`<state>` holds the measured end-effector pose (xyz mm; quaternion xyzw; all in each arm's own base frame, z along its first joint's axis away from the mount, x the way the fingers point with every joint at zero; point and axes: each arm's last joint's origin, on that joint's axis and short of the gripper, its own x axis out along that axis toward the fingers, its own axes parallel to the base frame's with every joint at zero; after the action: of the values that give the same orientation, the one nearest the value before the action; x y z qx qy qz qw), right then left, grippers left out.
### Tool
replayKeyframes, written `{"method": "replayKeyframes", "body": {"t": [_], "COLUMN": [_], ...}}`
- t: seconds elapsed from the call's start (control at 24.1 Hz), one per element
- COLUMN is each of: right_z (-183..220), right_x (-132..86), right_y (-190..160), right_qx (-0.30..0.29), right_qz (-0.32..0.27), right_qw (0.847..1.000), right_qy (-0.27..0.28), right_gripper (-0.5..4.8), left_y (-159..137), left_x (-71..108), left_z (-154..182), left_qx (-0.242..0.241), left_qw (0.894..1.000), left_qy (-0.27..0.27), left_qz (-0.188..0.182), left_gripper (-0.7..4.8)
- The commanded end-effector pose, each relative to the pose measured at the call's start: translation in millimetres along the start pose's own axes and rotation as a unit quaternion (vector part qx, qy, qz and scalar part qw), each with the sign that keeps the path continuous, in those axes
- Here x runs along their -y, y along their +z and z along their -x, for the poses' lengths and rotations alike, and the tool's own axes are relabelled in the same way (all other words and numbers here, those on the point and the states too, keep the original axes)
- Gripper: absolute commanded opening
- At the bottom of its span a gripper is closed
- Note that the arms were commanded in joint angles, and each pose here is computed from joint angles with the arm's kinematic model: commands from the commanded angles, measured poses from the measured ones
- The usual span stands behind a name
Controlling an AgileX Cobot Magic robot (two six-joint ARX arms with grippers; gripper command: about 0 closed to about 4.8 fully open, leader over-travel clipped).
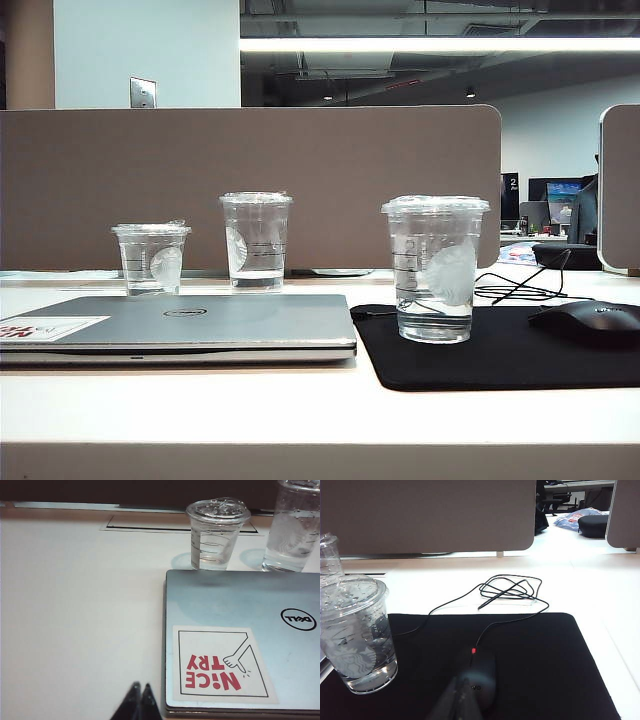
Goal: Pick up the coffee cup on the right and place it on the right side of the laptop.
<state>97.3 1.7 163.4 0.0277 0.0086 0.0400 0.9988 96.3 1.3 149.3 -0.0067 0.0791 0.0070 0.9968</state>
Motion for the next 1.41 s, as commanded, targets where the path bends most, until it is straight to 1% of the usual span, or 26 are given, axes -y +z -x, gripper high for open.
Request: {"method": "replayKeyframes", "body": {"t": [0.04,0.21,0.25,0.37,0.62,1.41], "right_z": [-0.2,-0.2,-0.1,-0.1,0.3,0.3], "right_x": [0.0,0.0,0.4,1.2,0.9,0.8], "right_y": [1.1,1.7,1.9,2.5,8.2,8.1], "right_qx": [0.012,0.015,0.017,0.021,0.05,0.05], "right_qz": [0.004,-0.003,-0.015,-0.027,-0.025,-0.025], "right_qw": [1.0,1.0,1.0,0.999,0.998,0.998], "right_qy": [0.0,-0.003,-0.01,-0.023,-0.021,-0.021], "right_gripper": [-0.06,-0.05,-0.05,-0.05,-0.06,-0.05], "left_y": [0.7,0.7,0.7,0.7,0.7,0.7], "left_x": [0.0,0.0,0.0,0.0,0.0,0.0], "left_z": [0.3,0.3,0.3,0.3,0.3,0.3], "left_qx": [0.0,0.0,0.0,0.0,0.0,0.0], "left_qw": [1.0,1.0,1.0,1.0,1.0,1.0], "left_qy": [-0.001,-0.002,-0.001,-0.002,-0.002,-0.002], "left_qz": [-0.002,-0.002,-0.002,-0.002,-0.002,-0.002], "left_gripper": [-0.05,-0.05,-0.05,-0.05,-0.05,-0.05]}}
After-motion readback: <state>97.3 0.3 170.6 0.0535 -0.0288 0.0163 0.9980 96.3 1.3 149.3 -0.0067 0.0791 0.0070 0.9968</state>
